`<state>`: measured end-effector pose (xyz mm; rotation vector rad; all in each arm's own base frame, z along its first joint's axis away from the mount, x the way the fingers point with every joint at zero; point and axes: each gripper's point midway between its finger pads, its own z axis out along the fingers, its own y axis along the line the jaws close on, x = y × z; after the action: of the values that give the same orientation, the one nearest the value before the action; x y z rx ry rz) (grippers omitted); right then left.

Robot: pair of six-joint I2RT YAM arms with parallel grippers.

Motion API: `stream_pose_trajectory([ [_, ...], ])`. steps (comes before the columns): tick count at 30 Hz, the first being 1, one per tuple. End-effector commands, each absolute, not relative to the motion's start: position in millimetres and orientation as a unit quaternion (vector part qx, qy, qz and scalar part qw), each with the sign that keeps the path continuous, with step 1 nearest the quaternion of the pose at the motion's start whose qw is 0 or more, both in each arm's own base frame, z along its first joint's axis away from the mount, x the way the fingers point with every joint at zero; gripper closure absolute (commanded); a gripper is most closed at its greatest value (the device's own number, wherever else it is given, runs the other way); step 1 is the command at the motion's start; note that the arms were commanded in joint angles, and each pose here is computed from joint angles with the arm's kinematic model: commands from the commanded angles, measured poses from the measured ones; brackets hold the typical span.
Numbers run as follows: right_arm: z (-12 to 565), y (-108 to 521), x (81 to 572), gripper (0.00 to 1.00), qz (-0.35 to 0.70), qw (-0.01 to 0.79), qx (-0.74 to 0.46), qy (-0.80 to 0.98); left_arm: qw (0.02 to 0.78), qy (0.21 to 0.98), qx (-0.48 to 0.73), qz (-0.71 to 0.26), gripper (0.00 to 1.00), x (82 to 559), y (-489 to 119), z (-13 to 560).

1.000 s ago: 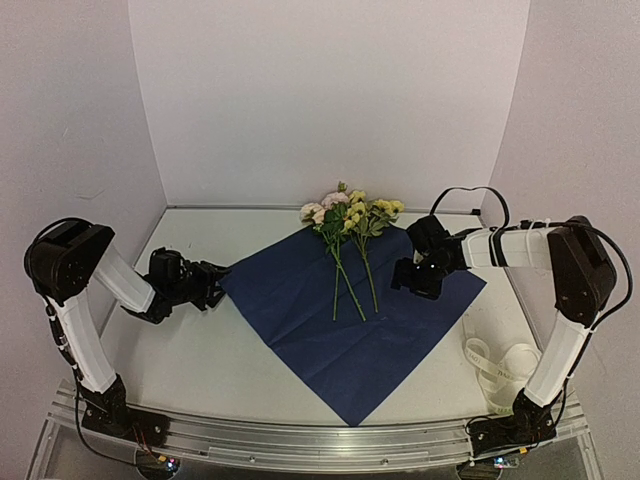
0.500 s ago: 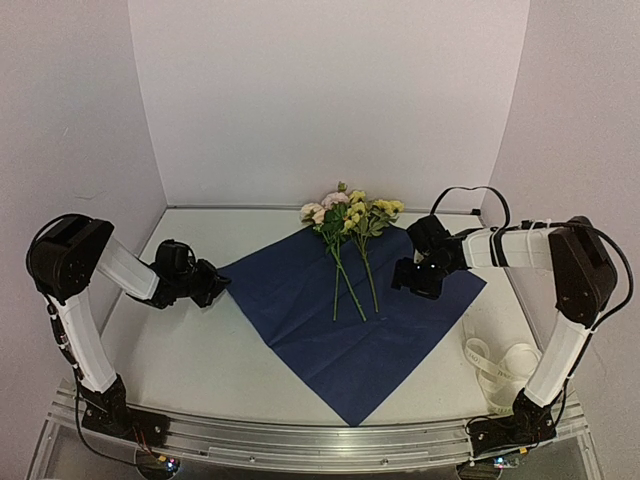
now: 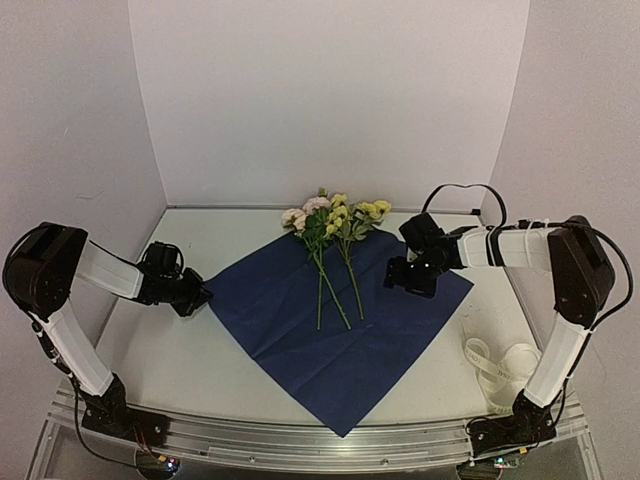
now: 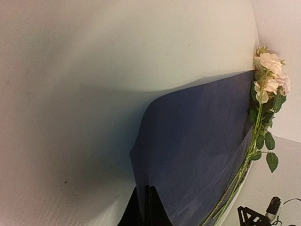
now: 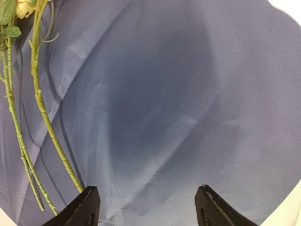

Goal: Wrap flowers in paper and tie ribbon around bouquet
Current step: Adjust the fake flower on the flattened wrapping paper.

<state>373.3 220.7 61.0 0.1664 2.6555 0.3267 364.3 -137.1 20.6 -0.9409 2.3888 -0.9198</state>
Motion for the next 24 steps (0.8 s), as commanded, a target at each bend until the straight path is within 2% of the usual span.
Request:
stream_pose_trajectory([
  [1,86,268,391,0.17,0.136,0.263,0.01,0.955,0.207,0.867,-0.334,-0.306,1.0,349,-123,20],
  [4,90,291,403,0.04,0.129,0.276,-0.009,0.953,0.205,0.869,-0.331,-0.304,1.0,346,-120,20],
  [5,90,298,409,0.02,0.126,0.278,-0.012,0.952,0.204,0.869,-0.33,-0.306,1.0,346,-121,20],
  [14,87,357,446,0.02,0.118,0.289,-0.05,0.949,0.201,0.874,-0.314,-0.313,1.0,348,-124,25],
  [20,67,375,453,0.02,0.124,0.272,-0.042,0.953,0.199,0.876,-0.302,-0.319,1.0,351,-128,29],
  [24,63,376,451,0.02,0.089,0.277,-0.038,0.956,0.199,0.877,-0.297,-0.323,1.0,352,-129,32],
])
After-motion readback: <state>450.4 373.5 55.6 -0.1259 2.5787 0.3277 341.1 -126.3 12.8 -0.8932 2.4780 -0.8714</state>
